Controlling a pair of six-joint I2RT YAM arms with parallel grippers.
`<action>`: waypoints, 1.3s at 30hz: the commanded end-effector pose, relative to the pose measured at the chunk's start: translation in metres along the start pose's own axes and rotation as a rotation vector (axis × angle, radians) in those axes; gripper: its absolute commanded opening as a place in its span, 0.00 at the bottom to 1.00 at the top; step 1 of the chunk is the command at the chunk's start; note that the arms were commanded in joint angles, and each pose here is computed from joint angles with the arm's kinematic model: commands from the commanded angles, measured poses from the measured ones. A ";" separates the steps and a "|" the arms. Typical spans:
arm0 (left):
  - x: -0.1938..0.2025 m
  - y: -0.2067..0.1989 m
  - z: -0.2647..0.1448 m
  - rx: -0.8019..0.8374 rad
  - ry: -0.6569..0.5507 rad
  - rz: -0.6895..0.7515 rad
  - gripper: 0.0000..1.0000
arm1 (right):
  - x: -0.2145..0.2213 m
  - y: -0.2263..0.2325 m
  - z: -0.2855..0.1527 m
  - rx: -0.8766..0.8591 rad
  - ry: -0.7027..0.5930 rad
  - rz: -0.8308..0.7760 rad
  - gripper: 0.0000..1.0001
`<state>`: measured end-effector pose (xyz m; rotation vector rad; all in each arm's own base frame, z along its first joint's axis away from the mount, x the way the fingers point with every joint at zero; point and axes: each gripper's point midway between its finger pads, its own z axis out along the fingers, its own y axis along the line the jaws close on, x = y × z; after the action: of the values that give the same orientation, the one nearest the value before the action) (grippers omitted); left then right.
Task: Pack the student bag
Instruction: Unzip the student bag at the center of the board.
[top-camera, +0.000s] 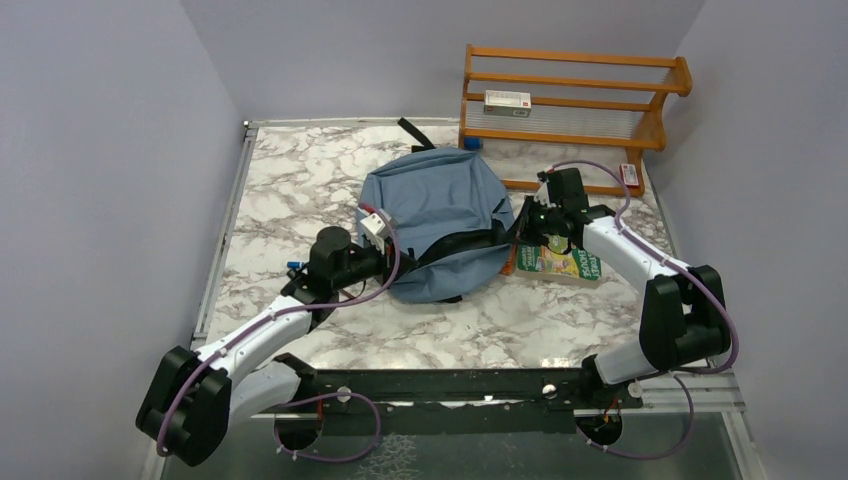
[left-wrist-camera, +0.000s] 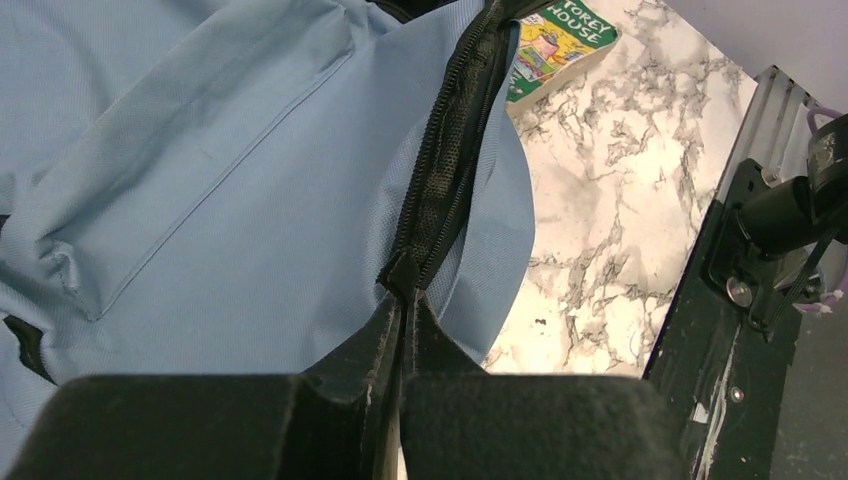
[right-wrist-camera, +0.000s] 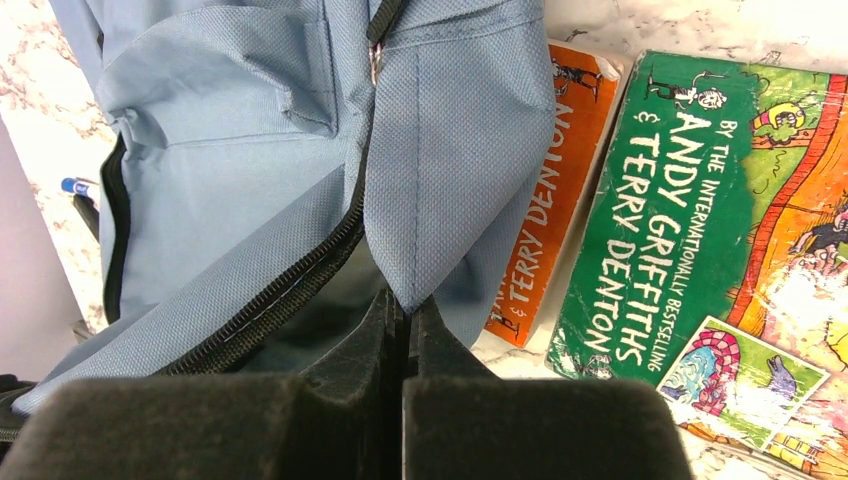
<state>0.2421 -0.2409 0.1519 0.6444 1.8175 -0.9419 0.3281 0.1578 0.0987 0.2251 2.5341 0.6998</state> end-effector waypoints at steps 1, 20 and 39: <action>-0.007 0.002 -0.008 -0.005 -0.019 0.048 0.00 | -0.021 -0.009 -0.010 0.041 -0.076 -0.046 0.00; -0.034 -0.017 0.009 0.141 -0.064 0.107 0.00 | -0.013 0.079 -0.090 -0.413 -0.198 -0.433 0.50; -0.038 -0.012 0.010 0.106 -0.102 0.072 0.00 | 0.069 0.181 -0.074 -0.765 -0.185 -0.993 0.59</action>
<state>0.2439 -0.2572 0.1698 0.7409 1.7200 -1.0317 0.2315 0.2894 0.2205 -1.0028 1.8023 1.0361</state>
